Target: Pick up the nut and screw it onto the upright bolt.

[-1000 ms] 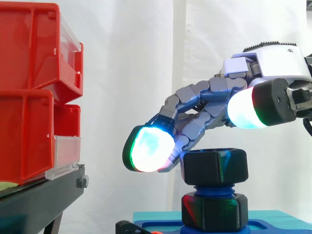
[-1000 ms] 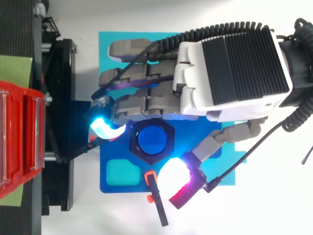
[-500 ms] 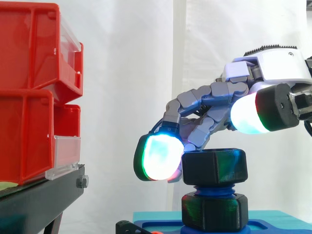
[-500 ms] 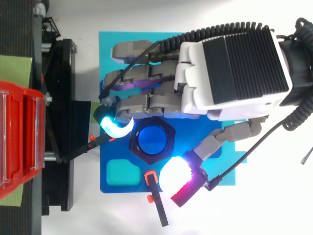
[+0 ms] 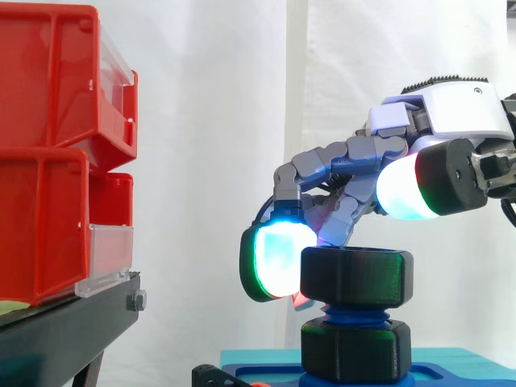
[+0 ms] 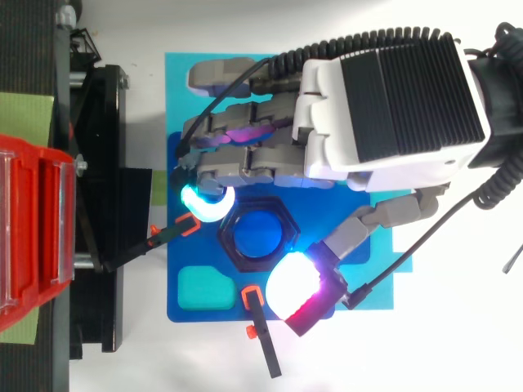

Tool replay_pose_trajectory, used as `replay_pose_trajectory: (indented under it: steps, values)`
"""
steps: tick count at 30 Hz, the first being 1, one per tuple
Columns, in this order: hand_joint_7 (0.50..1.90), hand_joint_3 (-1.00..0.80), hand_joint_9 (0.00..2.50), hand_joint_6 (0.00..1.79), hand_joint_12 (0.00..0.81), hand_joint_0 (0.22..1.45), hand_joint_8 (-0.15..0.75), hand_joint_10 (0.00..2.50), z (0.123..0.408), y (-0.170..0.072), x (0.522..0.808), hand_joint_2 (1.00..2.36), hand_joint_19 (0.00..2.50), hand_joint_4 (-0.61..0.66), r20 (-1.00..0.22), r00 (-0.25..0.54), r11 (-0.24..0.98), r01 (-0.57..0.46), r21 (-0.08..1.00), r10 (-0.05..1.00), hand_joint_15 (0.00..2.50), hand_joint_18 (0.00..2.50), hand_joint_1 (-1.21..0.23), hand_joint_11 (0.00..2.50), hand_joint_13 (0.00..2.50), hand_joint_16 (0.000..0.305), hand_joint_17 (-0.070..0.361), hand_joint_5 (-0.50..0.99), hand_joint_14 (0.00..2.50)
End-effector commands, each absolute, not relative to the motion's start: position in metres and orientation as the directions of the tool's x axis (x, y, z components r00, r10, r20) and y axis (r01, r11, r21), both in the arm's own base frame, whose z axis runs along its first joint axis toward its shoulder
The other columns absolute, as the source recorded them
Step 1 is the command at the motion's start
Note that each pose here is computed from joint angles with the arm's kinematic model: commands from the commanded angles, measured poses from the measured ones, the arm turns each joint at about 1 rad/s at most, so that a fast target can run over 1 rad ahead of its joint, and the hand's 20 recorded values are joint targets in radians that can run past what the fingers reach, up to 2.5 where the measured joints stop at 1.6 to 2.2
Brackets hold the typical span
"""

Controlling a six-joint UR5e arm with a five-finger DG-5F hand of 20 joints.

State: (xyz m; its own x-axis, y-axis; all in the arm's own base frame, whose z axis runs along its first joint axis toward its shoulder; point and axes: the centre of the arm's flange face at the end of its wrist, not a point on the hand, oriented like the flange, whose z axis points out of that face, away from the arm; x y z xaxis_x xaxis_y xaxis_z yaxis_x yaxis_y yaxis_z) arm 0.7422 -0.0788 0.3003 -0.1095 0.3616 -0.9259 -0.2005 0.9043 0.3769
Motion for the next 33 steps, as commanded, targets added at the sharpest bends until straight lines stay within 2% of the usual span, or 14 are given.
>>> replay_pose_trajectory:
  steps: [1, 7, 19, 22, 24, 29, 33]
  values:
    - [1.42, -0.5, 0.75, 0.5, 0.205, 0.49, 0.265, 0.0, 0.301, -0.08, 0.742, 1.0, 0.0, 0.2, -0.926, -0.108, 0.905, -0.199, 0.377, 0.362, 0.0, 0.07, -0.36, 0.0, 0.49, 0.013, 0.029, -0.05, 0.0]
    - [1.51, -0.5, 0.79, 0.5, 0.203, 0.49, 0.267, 0.0, 0.301, -0.087, 0.741, 1.0, 0.0, 0.18, -0.926, -0.105, 0.906, -0.191, 0.377, 0.363, 0.0, 0.1, -0.36, 0.0, 0.52, 0.012, 0.028, -0.02, 0.0]
    - [1.43, -0.5, 0.98, 0.57, 0.198, 0.5, 0.273, 0.0, 0.301, -0.099, 0.74, 1.0, 0.0, 0.15, -0.926, -0.1, 0.909, -0.178, 0.377, 0.364, 0.0, 0.19, -0.38, 0.0, 0.63, 0.009, 0.021, 0.0, 0.0]
    - [1.38, -0.5, 1.09, 0.59, 0.188, 0.51, 0.27, 0.0, 0.301, -0.101, 0.739, 1.0, 0.0, 0.14, -0.926, -0.1, 0.909, -0.18, 0.377, 0.364, 0.0, 0.24, -0.39, 0.0, 0.69, 0.008, 0.018, 0.01, 0.0]
    - [1.39, -0.5, 1.19, 0.58, 0.174, 0.51, 0.255, 0.0, 0.301, -0.102, 0.739, 1.0, 0.0, 0.1, -0.926, -0.101, 0.908, -0.181, 0.377, 0.364, 0.0, 0.29, -0.39, 0.0, 0.75, 0.006, 0.014, 0.04, 0.0]
    - [1.44, -0.5, 1.41, 0.57, 0.158, 0.52, 0.244, 0.0, 0.303, -0.105, 0.739, 1.0, 0.0, 0.09, -0.926, -0.097, 0.908, -0.183, 0.377, 0.365, 0.0, 0.46, -0.41, 0.0, 0.91, 0.002, 0.005, 0.06, 0.0]
    - [1.42, -0.5, 1.57, 0.58, 0.153, 0.52, 0.218, 0.0, 0.304, -0.106, 0.74, 1.0, 0.0, 0.07, -0.926, -0.095, 0.908, -0.182, 0.376, 0.365, 0.0, 0.58, -0.42, 0.06, 1.01, 0.0, 0.001, 0.07, 0.0]
